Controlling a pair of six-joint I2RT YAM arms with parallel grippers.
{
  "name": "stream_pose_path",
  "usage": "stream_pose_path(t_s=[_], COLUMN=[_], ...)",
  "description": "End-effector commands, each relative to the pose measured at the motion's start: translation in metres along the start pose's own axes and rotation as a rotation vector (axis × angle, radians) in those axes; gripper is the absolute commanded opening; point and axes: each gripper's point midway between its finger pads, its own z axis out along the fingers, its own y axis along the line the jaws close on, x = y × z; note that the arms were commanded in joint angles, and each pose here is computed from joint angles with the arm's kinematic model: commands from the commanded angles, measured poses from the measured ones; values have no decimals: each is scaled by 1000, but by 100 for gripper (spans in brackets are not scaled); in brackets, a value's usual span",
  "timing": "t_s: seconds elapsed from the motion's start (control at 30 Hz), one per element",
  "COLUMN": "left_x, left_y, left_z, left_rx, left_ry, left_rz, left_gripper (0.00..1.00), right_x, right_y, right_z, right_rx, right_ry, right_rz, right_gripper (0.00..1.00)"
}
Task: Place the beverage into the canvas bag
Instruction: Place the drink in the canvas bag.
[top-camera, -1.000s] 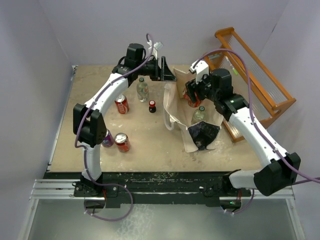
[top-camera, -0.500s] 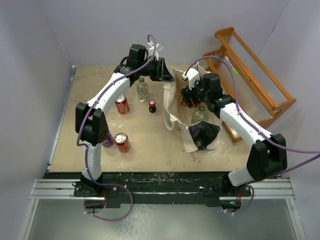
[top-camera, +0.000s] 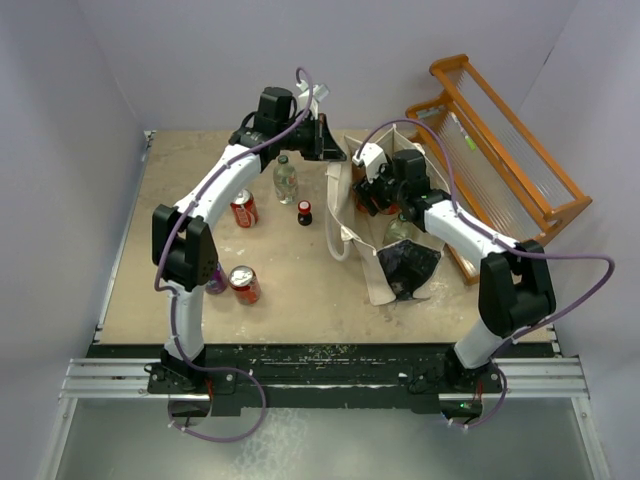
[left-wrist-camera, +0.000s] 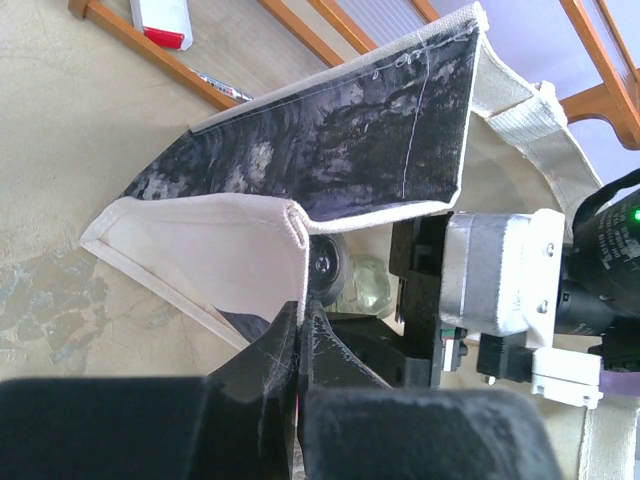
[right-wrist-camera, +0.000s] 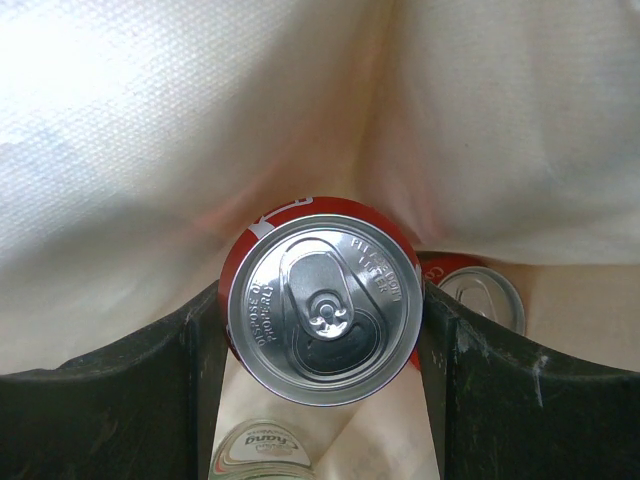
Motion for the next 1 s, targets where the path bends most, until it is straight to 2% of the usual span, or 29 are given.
stream_pose_path(t_s=[0.0, 0.7, 0.77, 0.97], left_x=[-23, -26, -27, -29], left_y=[-11, -20, -22, -23], left_z=[-1, -1, -2, -3], left_rx=[33, 85, 87, 90], left_ry=[-59, -66, -71, -77], left_rz=[85, 103, 109, 120], left_gripper=[0, 0, 0, 0], right_x=[-48, 12, 17, 26], right_y=[-23, -26, -26, -30], right_z=[-5, 28, 29, 38], right_rx=[75, 40, 35, 24], right_ry=[-166, -14, 0, 41], right_rz=[-75, -49, -45, -30], right_gripper=[0, 0, 2, 17])
